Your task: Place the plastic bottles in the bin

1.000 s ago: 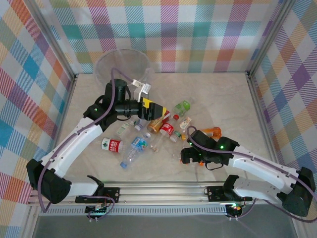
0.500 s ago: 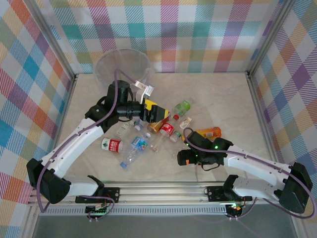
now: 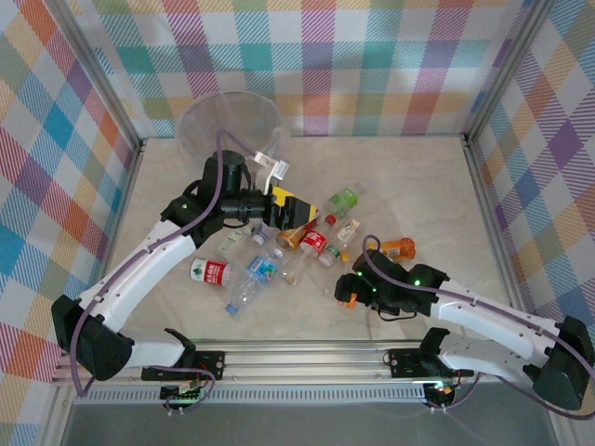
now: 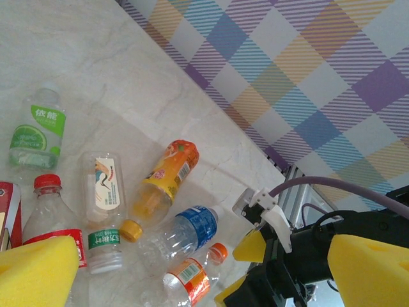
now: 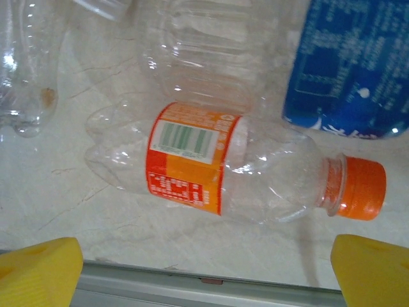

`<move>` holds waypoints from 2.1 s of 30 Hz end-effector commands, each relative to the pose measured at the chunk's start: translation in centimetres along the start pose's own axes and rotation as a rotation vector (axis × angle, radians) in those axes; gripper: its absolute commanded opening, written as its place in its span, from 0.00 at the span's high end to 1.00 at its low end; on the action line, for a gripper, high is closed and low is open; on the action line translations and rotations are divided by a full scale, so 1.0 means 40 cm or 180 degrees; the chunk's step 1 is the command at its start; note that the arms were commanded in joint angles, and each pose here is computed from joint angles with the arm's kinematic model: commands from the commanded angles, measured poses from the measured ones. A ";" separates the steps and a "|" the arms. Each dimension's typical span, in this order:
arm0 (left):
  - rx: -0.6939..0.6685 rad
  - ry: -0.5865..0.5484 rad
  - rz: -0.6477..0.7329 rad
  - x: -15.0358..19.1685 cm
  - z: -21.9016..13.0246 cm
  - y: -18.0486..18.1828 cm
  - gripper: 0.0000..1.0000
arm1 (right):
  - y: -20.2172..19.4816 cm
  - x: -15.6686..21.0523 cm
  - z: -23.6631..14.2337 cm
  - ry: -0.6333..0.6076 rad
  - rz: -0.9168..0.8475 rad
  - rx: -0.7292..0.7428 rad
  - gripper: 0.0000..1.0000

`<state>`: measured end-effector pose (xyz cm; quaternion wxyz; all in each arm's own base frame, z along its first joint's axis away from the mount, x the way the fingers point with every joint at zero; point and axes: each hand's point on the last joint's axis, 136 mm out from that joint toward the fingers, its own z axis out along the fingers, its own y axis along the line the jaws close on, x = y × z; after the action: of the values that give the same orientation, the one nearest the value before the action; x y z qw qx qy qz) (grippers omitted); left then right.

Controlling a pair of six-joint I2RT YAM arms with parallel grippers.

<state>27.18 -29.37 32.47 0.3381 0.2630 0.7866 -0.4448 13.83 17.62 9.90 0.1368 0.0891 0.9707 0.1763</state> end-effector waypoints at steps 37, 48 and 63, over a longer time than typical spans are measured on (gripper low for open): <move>-0.0017 -0.0059 0.0168 -0.015 -0.030 -0.026 0.00 | 0.029 0.017 -0.003 0.0045 0.0712 -0.0431 0.00; 0.0012 -0.0035 0.0144 -0.012 -0.022 -0.025 0.00 | 0.050 -0.033 0.068 -0.0276 0.0928 -0.0435 0.00; 0.0022 0.0011 0.0120 -0.005 -0.013 -0.022 0.00 | 0.055 -0.067 0.131 -0.0415 0.1203 -0.0406 0.00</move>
<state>27.05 -29.15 32.25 0.3400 0.2679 0.7896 -0.4350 17.55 20.65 6.82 0.1636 0.2568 0.9184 0.2527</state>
